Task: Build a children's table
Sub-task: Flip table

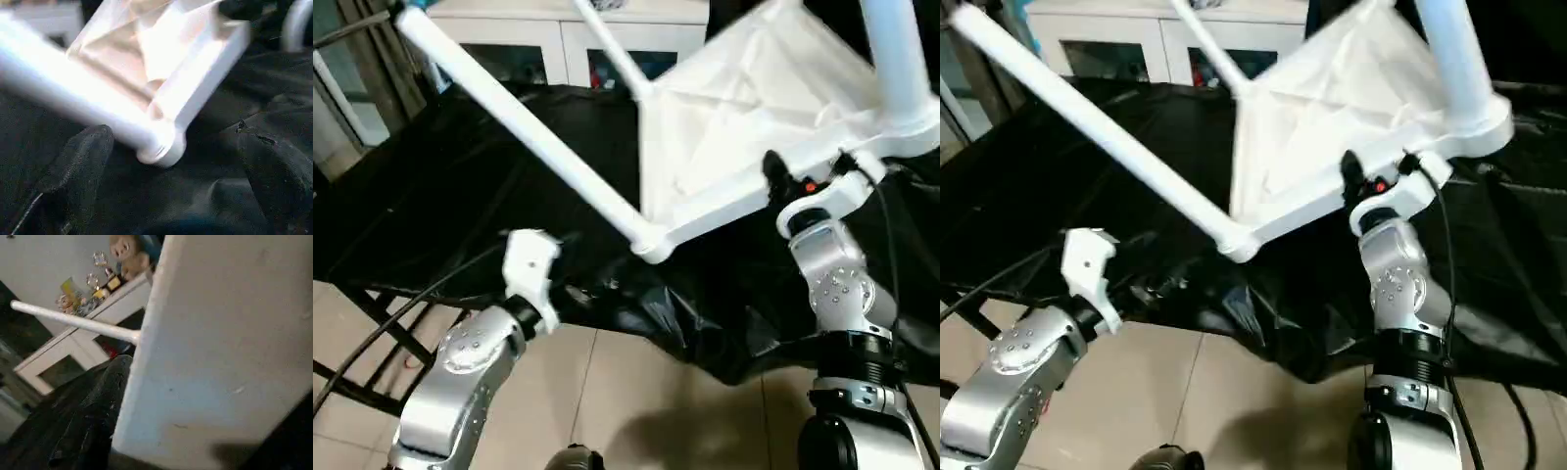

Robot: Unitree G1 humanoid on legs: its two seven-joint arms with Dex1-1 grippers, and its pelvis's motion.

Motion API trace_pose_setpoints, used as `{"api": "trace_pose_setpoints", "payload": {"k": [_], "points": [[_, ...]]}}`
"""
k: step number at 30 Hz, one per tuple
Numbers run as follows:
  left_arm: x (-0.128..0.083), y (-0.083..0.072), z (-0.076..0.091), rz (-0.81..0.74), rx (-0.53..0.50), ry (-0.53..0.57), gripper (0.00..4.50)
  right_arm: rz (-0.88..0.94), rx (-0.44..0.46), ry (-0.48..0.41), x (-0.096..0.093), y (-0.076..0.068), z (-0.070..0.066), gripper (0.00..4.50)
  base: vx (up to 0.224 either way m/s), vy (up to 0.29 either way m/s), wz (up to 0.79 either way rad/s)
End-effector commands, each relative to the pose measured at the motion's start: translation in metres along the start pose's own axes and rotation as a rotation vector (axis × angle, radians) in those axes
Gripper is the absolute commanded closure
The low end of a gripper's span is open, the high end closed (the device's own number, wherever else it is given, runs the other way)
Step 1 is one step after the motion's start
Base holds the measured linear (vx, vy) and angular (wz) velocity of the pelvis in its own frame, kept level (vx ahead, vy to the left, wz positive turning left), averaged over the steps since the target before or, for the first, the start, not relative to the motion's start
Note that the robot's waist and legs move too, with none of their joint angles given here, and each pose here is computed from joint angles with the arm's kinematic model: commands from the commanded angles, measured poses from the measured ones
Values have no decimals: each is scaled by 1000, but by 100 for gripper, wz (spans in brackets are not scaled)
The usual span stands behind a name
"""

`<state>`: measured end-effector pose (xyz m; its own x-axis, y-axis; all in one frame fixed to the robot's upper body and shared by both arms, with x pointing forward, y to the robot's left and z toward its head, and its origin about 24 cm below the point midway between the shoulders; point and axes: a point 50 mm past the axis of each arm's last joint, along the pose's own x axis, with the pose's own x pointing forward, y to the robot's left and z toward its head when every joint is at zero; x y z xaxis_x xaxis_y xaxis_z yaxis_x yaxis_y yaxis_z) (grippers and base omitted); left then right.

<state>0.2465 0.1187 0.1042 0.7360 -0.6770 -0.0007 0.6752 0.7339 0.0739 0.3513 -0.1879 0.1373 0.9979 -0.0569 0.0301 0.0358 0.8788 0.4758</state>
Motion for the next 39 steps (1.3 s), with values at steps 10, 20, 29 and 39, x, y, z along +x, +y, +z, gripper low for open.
{"api": "trace_pose_setpoints", "payload": {"k": [10, 20, 29, 39], "points": [[16, -12, 35, -156, 208, -57, 0, -61, -341, -36, -1, 2, 18, 255, 0, 0, 0], [28, -5, 72, -227, 393, -99, 0, -86, -573, -75, 11, 9, 33, 260, 0, 0, 0], [36, 15, 102, -165, 554, -144, 0, -52, -657, -66, 25, 24, 30, 294, 0, 0, 0], [43, 30, 124, -73, 692, -194, 0, 9, -599, -4, 35, 42, 4, 294, 0, 0, 0]]}}
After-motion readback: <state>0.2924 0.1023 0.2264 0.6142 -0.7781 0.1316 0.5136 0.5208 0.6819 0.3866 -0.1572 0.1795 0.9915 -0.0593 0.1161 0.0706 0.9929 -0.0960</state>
